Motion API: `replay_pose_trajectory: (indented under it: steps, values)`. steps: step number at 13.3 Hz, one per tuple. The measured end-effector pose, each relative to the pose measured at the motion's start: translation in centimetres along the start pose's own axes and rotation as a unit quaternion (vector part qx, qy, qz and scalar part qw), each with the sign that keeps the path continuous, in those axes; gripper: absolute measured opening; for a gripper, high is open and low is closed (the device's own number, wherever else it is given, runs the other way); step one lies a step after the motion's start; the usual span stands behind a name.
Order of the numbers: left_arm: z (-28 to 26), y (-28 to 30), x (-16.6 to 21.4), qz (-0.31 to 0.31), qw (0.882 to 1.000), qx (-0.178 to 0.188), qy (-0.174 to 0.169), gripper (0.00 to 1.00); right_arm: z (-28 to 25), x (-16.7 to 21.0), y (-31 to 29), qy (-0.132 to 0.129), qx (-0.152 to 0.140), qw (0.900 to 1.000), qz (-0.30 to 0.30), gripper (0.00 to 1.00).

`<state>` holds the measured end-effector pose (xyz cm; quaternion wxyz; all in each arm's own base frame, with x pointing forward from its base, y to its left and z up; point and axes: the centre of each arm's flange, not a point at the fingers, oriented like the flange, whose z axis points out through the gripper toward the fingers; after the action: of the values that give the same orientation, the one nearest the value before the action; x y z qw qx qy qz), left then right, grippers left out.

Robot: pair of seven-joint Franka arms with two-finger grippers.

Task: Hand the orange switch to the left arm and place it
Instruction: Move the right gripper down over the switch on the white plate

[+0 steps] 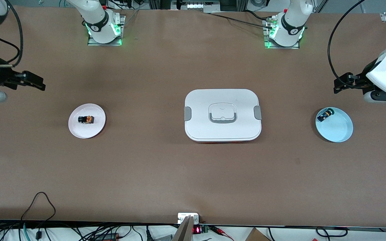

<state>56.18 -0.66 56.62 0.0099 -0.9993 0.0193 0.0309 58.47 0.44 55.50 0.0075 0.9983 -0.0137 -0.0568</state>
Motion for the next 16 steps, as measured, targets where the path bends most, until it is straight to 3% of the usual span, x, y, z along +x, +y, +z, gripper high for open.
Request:
replay_pose_trajectory:
  steps: [3,5,8,16]
  values:
    - [0.0,0.0,0.0,0.000,1.000,0.000,0.000,1.00,5.2,2.9,-0.1,-0.025,-0.006,1.000,0.002,1.00]
    - [0.0,0.0,0.0,0.000,1.000,0.000,0.000,1.00,7.9,4.3,-0.2,-0.028,-0.009,1.000,0.003,1.00]
    - [0.0,0.0,0.0,0.000,1.000,0.000,0.000,1.00,13.6,5.1,0.0,-0.004,-0.009,1.000,0.006,1.00]
    - [0.0,0.0,0.0,0.000,1.000,0.000,0.000,1.00,27.6,3.0,0.8,0.030,-0.011,0.999,0.009,1.00]
